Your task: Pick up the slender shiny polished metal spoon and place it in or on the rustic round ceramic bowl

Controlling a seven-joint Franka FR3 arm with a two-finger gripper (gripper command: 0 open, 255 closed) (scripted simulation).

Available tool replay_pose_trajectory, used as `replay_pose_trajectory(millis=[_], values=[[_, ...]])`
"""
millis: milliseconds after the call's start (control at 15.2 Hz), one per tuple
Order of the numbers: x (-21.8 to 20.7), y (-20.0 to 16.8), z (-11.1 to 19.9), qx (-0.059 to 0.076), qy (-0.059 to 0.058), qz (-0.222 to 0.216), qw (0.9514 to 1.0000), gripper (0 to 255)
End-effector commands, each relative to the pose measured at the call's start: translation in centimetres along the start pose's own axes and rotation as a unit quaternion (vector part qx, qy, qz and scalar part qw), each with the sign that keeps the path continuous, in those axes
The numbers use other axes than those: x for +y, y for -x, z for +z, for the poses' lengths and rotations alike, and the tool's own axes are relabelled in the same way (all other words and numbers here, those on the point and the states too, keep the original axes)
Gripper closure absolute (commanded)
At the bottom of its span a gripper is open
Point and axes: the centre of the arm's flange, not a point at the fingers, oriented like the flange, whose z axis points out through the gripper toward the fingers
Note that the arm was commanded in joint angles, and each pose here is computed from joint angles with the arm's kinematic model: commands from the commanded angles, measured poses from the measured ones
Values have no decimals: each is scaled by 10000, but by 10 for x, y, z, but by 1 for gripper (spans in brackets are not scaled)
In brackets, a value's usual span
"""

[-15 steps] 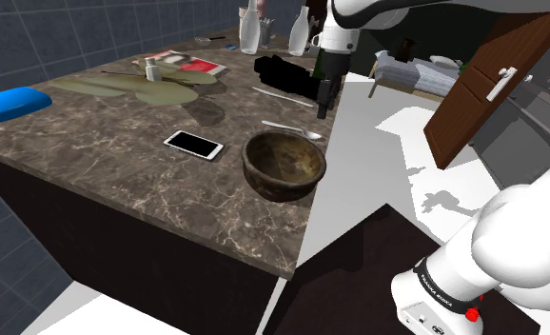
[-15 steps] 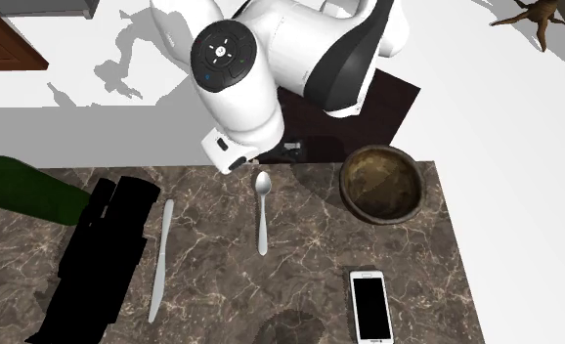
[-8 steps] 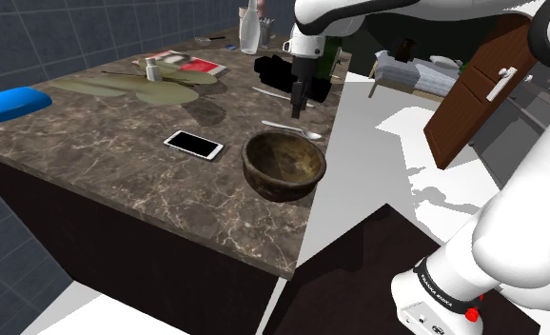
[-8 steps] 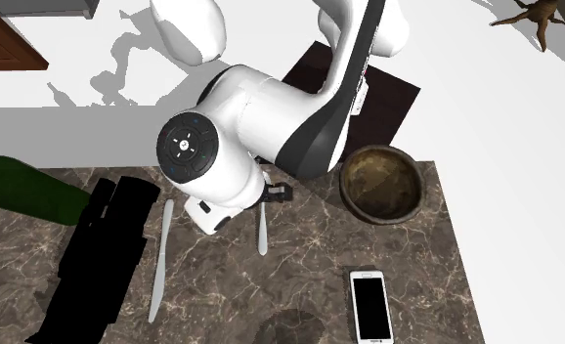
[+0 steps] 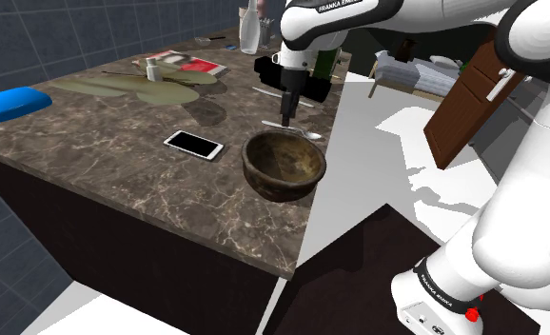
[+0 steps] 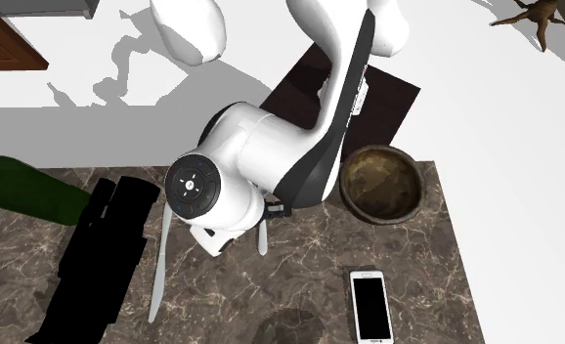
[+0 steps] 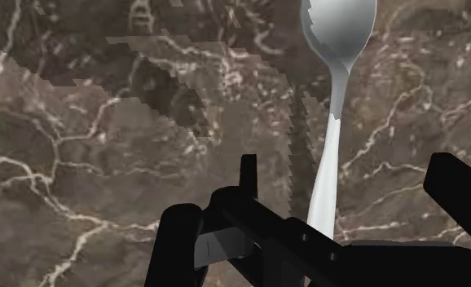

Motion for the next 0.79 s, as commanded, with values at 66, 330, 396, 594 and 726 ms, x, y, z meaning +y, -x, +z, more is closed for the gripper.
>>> replay_pose_trajectory(millis=[66,330,396,594,726], values=[[0,0,13,2,1,-1,10000,0],[0,0,13,2,1,-1,10000,0],[0,0,13,2,1,-1,10000,0],[0,0,13,2,1,-1,10000,255],[0,0,13,2,1,-1,10000,255]])
